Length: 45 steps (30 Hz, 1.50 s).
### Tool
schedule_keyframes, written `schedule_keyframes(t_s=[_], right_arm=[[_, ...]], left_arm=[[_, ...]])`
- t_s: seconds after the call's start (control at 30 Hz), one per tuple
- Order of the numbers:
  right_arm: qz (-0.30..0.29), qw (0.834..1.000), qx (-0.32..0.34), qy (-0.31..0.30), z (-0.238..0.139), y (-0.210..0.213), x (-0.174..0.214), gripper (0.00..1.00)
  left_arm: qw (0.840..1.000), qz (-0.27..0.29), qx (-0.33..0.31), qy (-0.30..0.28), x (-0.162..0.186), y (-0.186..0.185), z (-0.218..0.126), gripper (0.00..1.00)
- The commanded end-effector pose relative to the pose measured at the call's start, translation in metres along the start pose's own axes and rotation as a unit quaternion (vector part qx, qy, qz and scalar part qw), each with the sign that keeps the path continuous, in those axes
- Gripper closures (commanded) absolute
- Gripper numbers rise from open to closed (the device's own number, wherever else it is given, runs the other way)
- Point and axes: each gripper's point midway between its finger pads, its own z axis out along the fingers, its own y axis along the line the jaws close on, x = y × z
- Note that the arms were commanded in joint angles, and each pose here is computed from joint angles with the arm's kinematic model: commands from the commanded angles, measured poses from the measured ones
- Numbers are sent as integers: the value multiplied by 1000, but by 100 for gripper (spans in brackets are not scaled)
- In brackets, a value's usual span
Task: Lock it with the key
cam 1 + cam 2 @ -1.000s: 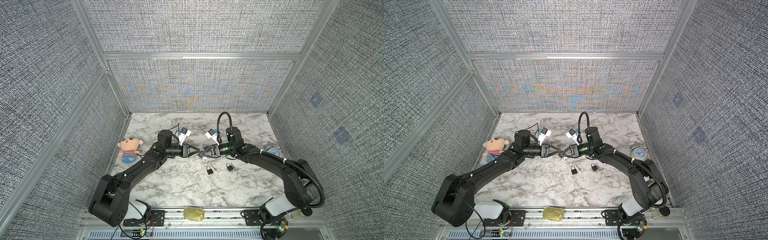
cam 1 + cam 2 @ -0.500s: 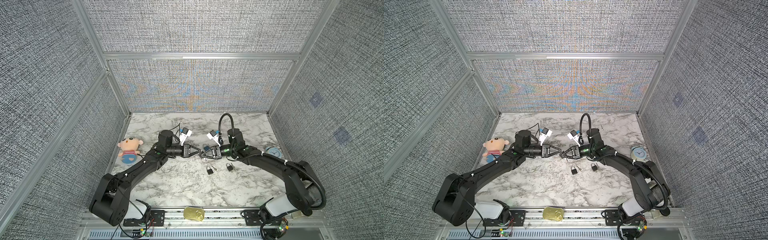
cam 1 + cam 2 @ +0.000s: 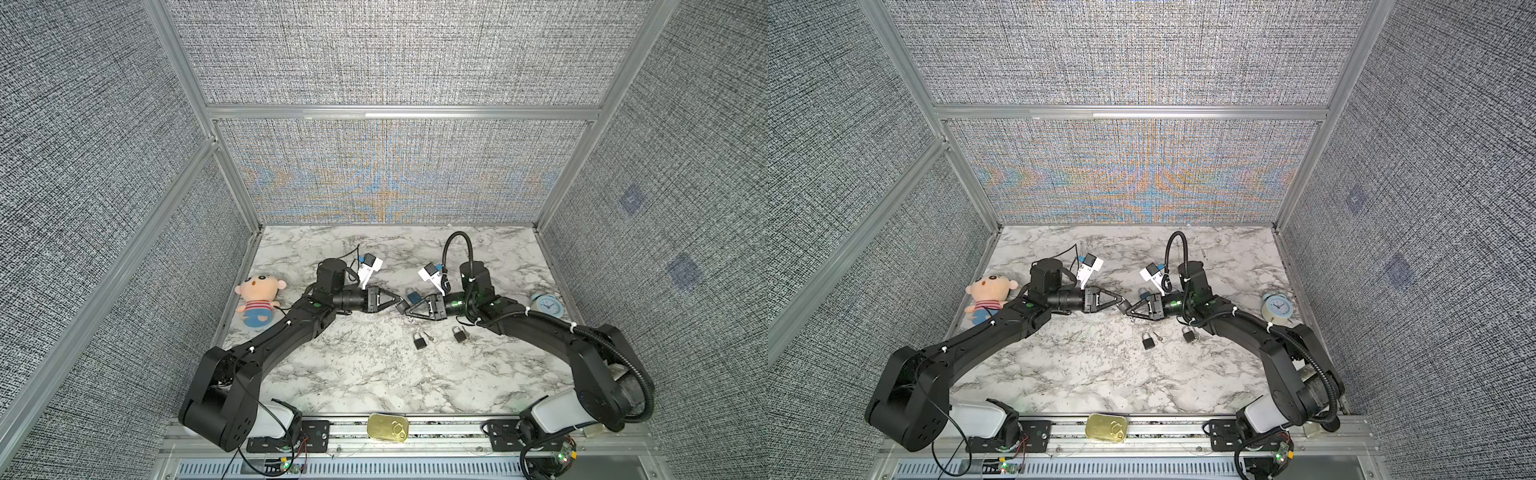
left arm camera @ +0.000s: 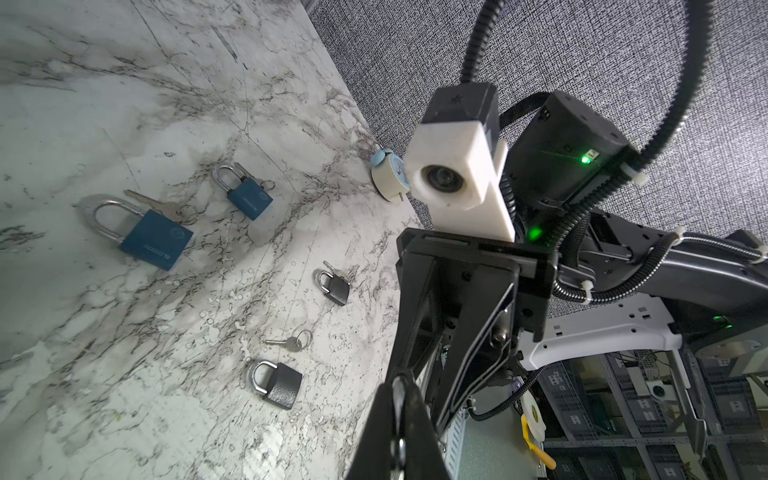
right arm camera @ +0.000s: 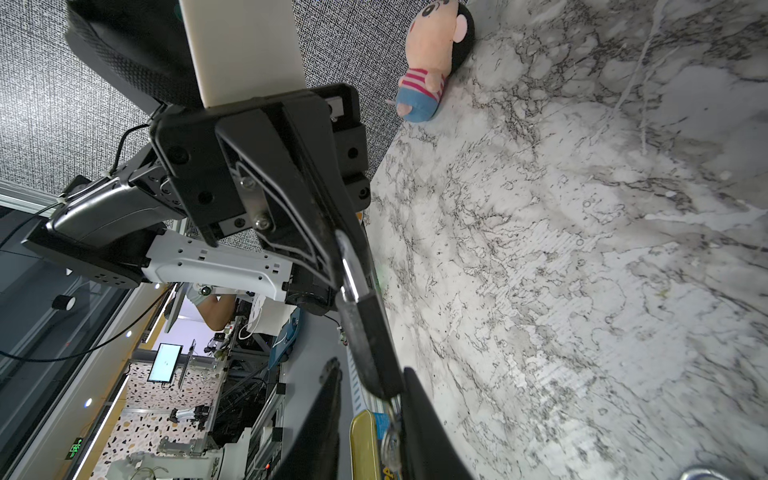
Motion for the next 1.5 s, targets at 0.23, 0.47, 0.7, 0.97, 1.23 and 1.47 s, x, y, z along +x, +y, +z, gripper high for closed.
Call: schedule_keyframes(t_s=[0.23, 0.47, 0.7, 0.97, 1.23, 1.47], right_arm=[[-7, 1000, -15, -2, 1, 4, -1, 85], [-3, 1000, -17, -3, 2, 3, -1, 100], [11, 1000, -16, -4, 0, -2, 9, 100], [17, 1000, -9, -11, -3, -4, 14, 100], [5, 998, 54, -42, -15, -10, -10, 100], [-5, 986, 160, -56, -26, -32, -23, 100]], left_arm=[[1000, 13, 0, -16, -11, -7, -3, 100], [1000, 11, -6, -22, -12, -6, -5, 100], [999, 6, -16, -41, -23, 2, -19, 100], [998, 5, -27, -50, -27, 6, -37, 100], [991, -82, -106, 13, 18, 72, -27, 100], [976, -136, -163, 54, 46, 125, -16, 100]])
